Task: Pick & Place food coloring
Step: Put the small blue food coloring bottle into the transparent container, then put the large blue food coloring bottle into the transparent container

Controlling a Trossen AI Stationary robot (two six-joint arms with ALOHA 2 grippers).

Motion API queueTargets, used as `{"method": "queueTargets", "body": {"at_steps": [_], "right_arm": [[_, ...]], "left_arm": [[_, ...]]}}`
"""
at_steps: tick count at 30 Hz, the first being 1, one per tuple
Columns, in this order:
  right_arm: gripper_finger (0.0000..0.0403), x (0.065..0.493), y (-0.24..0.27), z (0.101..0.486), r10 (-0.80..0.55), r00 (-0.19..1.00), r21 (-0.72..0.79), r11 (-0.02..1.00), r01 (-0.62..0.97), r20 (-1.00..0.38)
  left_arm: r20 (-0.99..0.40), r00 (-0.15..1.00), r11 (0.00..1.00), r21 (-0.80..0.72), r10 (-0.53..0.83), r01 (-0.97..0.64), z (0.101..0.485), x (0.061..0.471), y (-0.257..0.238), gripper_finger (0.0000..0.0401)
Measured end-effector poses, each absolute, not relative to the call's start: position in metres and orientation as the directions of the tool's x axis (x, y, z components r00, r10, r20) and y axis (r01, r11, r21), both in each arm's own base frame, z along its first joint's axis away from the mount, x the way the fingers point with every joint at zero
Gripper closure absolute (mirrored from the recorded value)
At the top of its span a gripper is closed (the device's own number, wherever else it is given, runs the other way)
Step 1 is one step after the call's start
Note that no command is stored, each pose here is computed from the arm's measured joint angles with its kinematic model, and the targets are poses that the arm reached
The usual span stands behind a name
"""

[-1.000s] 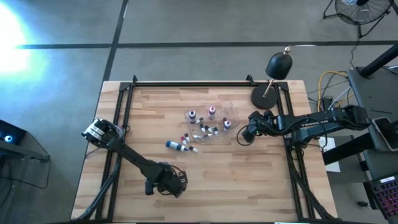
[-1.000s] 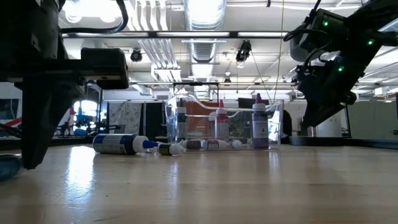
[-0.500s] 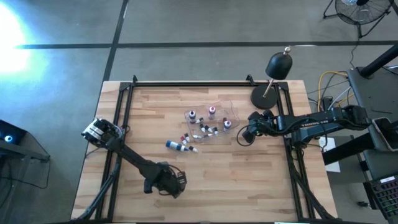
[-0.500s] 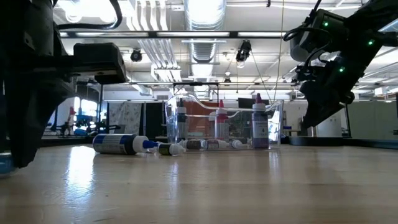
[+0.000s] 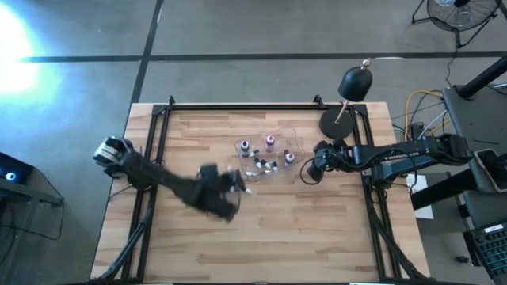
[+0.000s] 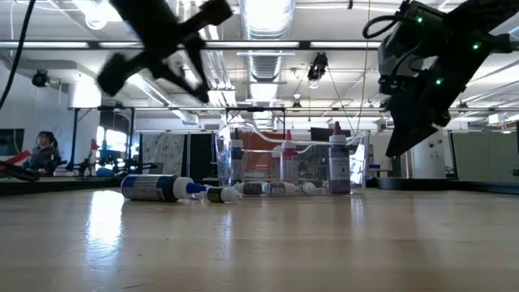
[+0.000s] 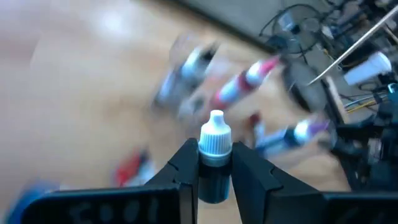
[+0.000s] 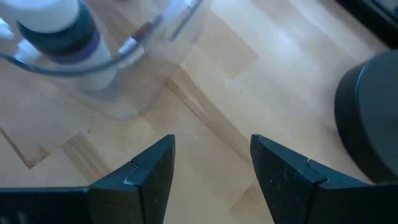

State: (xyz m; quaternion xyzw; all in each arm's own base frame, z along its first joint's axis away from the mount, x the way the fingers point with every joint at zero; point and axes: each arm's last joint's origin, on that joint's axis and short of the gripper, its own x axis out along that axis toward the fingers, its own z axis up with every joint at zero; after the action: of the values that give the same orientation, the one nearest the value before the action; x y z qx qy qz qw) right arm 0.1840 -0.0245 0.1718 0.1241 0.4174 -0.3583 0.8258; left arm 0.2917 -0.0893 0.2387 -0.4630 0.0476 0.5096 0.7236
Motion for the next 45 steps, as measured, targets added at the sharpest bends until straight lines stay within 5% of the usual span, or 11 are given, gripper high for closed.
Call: {"method": "queueTargets", "body": {"at_steps": [6, 10, 16, 21, 28, 36, 45], "right_arm": [[0.0200, 0.189, -0.025, 0.180, -0.489, 0.417, -0.100, 0.732, 0.674, -0.766], [0.0200, 0.189, -0.025, 0.182, -0.486, 0.412, -0.100, 0.731, 0.675, -0.771], [0.0200, 0.187, -0.024, 0.181, -0.479, 0.399, -0.047, 0.684, 0.728, -0.782], [0.0200, 0.187, -0.025, 0.180, -0.484, 0.396, -0.050, 0.679, 0.733, -0.780], [0.0200, 0.188, -0.026, 0.181, -0.505, 0.400, -0.102, 0.708, 0.699, -0.765], [0.0200, 0.189, -0.026, 0.181, -0.499, 0.409, -0.140, 0.747, 0.650, -0.764], [0.0200, 0.189, -0.023, 0.180, -0.406, 0.436, -0.038, 0.766, 0.642, -0.803]], "left_arm": [[-0.469, 0.565, 0.307, -0.519, 0.679, -0.798, 0.274, 0.327, -0.010, 0.0357], [-0.412, 0.623, 0.391, -0.519, 0.666, -0.761, 0.286, 0.340, 0.029, 0.0337], [-0.534, 0.673, 0.478, -0.474, 0.512, -0.740, 0.293, 0.334, 0.021, 0.0259], [-0.560, 0.722, 0.603, -0.429, 0.406, -0.672, 0.310, 0.315, -0.014, 0.0235], [-0.743, 0.584, 0.712, -0.214, 0.326, -0.669, 0.289, 0.292, -0.044, 0.0234], [-0.864, 0.462, 0.948, 0.052, 0.201, -0.315, 0.243, 0.302, -0.063, 0.0234], [-0.916, 0.345, 0.978, 0.193, 0.207, -0.074, 0.204, 0.311, -0.057, 0.0233]]}}
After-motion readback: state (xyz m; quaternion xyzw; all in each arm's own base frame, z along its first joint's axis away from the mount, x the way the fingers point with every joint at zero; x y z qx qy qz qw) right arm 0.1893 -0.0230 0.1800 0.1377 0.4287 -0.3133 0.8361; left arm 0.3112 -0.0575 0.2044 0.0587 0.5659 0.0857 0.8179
